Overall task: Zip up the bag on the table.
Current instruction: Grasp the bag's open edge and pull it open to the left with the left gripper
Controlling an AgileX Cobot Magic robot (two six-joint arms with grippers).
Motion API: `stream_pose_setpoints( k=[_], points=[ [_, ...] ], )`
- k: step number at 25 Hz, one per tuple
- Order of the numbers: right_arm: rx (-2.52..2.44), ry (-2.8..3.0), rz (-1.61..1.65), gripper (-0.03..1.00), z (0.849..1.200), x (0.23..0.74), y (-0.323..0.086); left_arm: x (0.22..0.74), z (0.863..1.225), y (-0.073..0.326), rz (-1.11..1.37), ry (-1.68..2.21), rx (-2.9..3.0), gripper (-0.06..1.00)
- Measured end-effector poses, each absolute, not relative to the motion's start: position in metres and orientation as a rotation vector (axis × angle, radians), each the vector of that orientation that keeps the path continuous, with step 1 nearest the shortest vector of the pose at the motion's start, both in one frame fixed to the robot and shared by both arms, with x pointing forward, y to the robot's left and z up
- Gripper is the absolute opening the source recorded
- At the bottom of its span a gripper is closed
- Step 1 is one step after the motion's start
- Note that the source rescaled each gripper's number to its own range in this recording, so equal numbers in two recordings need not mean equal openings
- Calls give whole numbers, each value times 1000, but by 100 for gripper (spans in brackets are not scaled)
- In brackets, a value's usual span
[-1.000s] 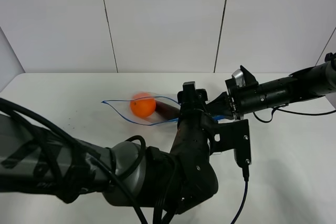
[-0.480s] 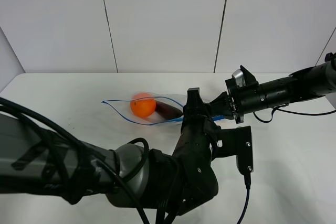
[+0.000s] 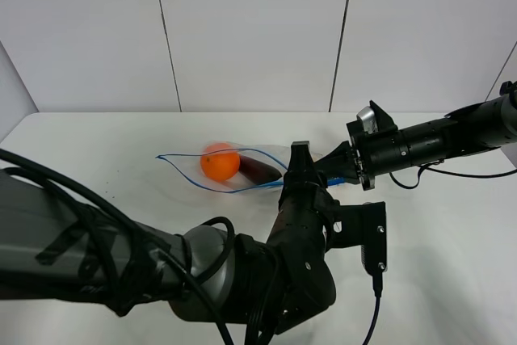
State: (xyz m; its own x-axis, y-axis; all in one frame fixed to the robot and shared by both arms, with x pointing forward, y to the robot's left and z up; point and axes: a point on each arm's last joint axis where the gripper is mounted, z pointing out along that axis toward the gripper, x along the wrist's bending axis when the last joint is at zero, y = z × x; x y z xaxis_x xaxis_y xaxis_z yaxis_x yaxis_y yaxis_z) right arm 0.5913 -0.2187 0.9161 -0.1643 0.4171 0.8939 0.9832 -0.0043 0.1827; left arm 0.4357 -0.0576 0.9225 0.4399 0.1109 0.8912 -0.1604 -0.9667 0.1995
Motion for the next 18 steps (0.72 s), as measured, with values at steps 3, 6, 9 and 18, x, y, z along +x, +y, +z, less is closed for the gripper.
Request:
stream_pose_setpoints(
  k=[3, 6, 9, 18],
  points=[
    [-1465, -1642, -1142, 0, 916, 591, -219, 436, 922, -58, 1536, -47, 2439, 29],
    [-1466, -1642, -1143, 0, 916, 591, -219, 436, 922, -58, 1536, -47, 2439, 28],
    [-1466, -1642, -1143, 0, 916, 591, -219, 436, 922, -58, 1536, -48, 2440, 24],
    [-1466, -1641, -1144, 0, 916, 591, -219, 435, 922, -58, 1544, -80, 2449, 7]
  ],
)
